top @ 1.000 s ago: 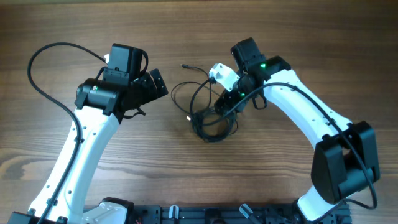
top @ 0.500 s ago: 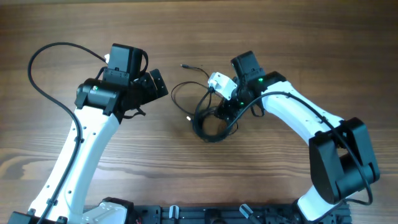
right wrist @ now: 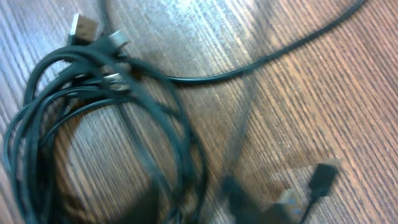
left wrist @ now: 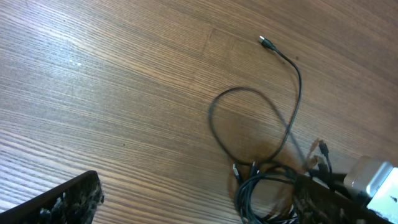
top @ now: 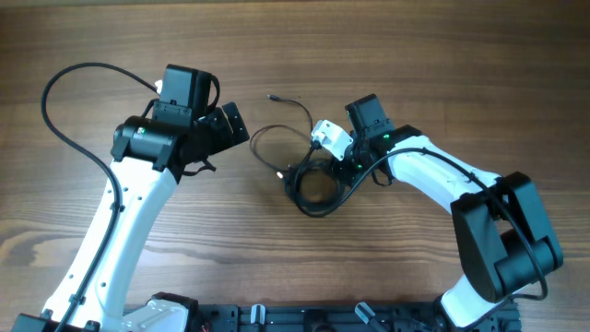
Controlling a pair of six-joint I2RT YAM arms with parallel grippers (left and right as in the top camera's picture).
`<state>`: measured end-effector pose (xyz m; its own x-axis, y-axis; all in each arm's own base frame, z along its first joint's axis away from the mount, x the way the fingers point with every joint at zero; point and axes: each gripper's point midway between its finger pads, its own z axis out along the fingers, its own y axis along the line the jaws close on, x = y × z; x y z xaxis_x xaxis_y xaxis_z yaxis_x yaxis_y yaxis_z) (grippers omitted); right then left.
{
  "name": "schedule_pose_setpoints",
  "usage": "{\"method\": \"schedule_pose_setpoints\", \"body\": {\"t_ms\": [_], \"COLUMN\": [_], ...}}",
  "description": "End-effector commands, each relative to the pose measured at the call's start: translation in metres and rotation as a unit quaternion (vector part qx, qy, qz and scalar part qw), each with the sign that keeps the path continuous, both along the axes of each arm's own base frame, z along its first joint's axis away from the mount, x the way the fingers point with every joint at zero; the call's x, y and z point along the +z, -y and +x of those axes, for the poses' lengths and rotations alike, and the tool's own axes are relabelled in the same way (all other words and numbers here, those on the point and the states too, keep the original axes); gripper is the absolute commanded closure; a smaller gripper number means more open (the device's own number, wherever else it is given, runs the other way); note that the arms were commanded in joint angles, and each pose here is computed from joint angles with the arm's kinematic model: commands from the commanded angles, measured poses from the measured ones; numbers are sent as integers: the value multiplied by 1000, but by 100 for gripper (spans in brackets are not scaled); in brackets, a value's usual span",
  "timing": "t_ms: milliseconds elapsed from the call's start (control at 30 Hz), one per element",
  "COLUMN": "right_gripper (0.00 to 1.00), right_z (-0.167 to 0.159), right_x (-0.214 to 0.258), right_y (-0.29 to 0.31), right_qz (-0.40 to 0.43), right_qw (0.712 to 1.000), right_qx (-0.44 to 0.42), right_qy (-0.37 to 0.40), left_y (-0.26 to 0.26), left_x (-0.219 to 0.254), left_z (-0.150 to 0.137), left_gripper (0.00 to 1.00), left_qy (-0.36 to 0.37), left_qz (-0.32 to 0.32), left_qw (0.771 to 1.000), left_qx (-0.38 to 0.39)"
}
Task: Untangle cables
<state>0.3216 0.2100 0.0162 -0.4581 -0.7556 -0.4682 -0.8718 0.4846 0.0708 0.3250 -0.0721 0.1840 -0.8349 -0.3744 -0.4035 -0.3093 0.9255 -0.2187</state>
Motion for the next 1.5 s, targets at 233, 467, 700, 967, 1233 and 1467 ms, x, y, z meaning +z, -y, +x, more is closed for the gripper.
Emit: {"method": "schedule_pose_setpoints", "body": {"t_ms": [233,467,700,967,1233,1467], "right_gripper": [96,96,96,96,96,96], "right_z": [47,66,41,27,24,34], "right_x": [117,271,255,249,273,287], "right_y": [-29,-10,-8,-16,-37,-38], "right_qz": [116,208,201,214,287,307], "right_qw": [986,935,947,952,938,929], "right_qx": [-109,-209,-217,-206,-183,-187], "right_qy": [57,196,124,80,60,89], "left_y": [0,45,74,87,110,110], "left_x": [0,2,24,41,38,28], "left_z": [-6,-25,-7,10,1,-4], "left_gripper": [0,0,0,0,0,0], "left_qy": [-11,-52,-2,41,44,44], "left_qz": [-1,-120,-195,-226,-200,-145], "left_qw": [1000,989,975,967,969,979], "left_qx": [-9,-70,-108,-108,-139,-135]}}
